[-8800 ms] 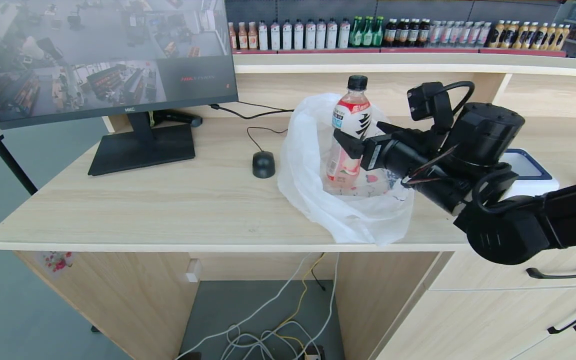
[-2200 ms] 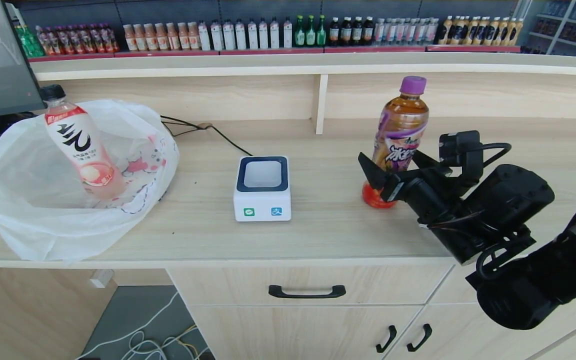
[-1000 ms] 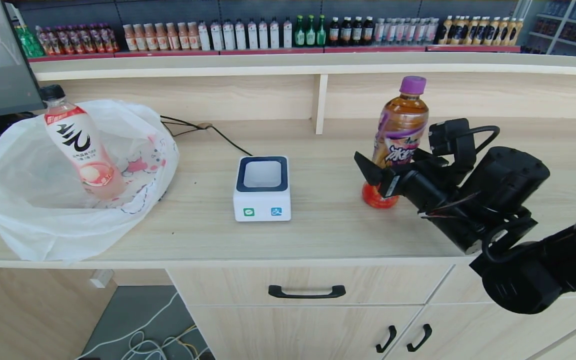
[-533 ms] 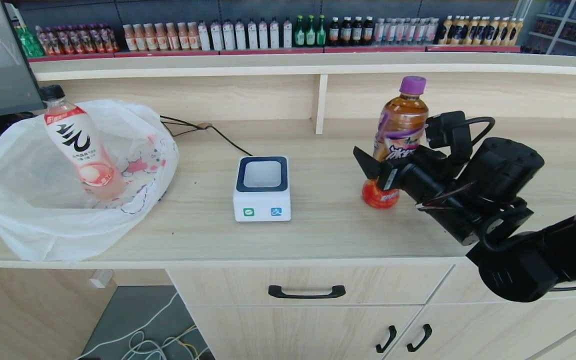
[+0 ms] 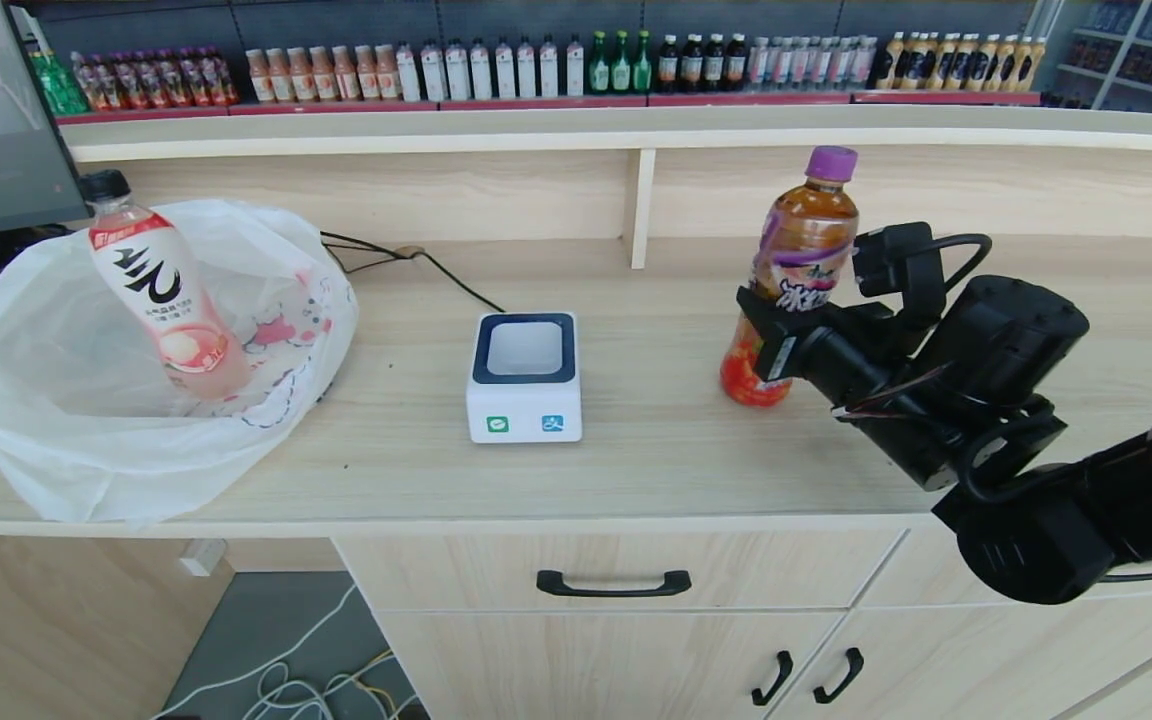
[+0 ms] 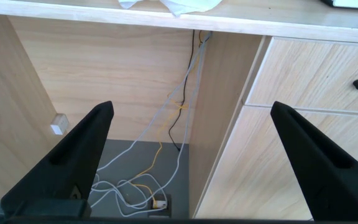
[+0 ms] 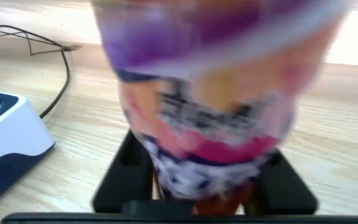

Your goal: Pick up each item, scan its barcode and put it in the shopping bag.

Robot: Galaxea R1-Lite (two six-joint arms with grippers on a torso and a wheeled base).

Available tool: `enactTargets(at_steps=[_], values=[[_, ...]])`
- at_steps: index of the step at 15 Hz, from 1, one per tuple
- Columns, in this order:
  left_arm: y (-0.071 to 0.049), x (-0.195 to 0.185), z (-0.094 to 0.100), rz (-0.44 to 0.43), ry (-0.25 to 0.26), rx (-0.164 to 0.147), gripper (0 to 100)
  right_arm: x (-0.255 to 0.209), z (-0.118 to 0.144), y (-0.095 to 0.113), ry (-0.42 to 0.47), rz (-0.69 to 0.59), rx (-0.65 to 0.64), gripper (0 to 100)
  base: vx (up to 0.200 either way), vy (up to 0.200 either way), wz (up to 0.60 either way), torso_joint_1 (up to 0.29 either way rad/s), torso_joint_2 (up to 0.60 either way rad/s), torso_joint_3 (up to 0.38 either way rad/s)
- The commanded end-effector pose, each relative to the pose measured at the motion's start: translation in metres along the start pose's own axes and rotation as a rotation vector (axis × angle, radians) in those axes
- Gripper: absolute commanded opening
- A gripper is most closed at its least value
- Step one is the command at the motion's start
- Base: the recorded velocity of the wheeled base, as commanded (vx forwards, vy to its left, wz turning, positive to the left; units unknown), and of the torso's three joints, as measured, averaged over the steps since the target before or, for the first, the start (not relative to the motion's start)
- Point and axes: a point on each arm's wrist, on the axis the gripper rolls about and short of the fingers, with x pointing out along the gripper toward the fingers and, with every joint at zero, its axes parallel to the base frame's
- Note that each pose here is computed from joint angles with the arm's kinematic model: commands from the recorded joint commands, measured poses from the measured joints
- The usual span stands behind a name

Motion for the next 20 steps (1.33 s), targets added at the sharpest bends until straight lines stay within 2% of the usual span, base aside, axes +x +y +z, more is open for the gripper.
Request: enactTargets(at_steps=[1,6,11,17,20], values=[[0.000,0.000,0.000,0.000,0.000,0.000,100,0.000,0.001,0.000,-0.003,0.001,0.001,0,0.000,0.000,0.00,0.000,0.00,0.000],[0.000,0.000,0.000,0.000,0.000,0.000,100,-0.002,0.004,0.000,-0.008,0.006,-0.005,0,0.000,0.000,0.00,0.000,0.00,0.000],[0.000,0.000,0.000,0.000,0.000,0.000,100,-0.016,0.021,0.012,-0.040,0.037,-0.039,0,0.000,0.000,0.00,0.000,0.00,0.000],[0.000,0.000,0.000,0.000,0.000,0.000,100,-0.037,0.054,0.010,-0.118,0.034,-0.125,0,0.000,0.000,0.00,0.000,0.00,0.000],[0.000,0.000,0.000,0.000,0.000,0.000,100,-0.066,0.061,0.007,-0.108,0.038,-0.166,0,0.000,0.000,0.00,0.000,0.00,0.000]])
